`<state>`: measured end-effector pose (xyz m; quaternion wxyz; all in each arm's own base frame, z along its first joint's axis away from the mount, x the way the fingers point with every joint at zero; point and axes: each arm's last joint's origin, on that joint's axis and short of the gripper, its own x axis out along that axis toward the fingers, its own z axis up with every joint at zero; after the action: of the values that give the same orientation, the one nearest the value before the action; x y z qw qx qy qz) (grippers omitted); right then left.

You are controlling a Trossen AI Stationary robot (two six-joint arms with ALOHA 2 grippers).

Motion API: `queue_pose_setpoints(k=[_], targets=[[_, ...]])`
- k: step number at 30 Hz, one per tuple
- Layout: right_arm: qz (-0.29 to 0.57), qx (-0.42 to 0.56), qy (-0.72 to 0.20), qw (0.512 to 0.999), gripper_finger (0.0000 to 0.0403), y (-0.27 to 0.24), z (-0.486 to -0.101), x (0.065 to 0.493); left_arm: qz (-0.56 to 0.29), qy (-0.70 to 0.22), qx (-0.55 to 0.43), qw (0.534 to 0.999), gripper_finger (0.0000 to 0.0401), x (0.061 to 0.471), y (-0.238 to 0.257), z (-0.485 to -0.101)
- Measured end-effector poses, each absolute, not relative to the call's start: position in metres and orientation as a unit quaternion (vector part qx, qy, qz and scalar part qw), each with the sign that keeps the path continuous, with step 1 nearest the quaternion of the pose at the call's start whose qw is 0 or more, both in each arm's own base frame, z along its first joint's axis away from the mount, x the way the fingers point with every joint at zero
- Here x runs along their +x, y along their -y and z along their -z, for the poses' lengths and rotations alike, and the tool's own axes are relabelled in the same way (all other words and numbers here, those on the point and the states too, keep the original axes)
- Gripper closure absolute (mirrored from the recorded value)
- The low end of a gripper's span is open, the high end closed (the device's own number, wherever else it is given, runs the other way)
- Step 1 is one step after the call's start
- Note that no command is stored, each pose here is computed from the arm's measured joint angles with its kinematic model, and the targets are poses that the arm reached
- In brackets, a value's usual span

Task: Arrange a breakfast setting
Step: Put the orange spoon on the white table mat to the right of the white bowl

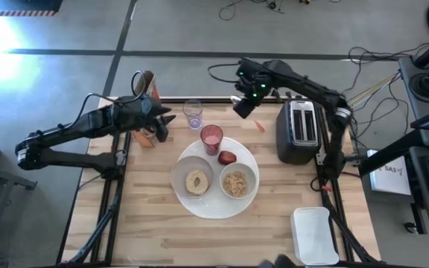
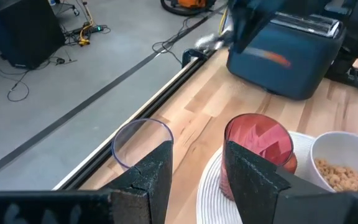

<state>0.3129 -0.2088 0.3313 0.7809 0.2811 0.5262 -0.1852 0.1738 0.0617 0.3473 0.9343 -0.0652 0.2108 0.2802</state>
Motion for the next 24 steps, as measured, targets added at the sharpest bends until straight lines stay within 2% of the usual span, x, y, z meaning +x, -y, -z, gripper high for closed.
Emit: queue_pose_setpoints(k=[7, 15, 24], targets=[[0.195, 0.286, -0.491, 0.799, 0.0392, 0.149, -0.353, 0.292, -0.279, -0.211, -0.059, 0.935, 0.027, 0.173, -0.062, -0.346], [0.213, 0.332, -0.469, 0.79, 0.0391, 0.084, -0.322, 0.268, -0.279, -0.221, -0.06, 0.933, 0.027, 0.172, -0.061, -0.326], [0.214, 0.413, -0.407, 0.786, 0.0391, 0.038, -0.298, 0.239, -0.284, -0.172, -0.088, 0.939, 0.027, 0.165, -0.059, -0.305]])
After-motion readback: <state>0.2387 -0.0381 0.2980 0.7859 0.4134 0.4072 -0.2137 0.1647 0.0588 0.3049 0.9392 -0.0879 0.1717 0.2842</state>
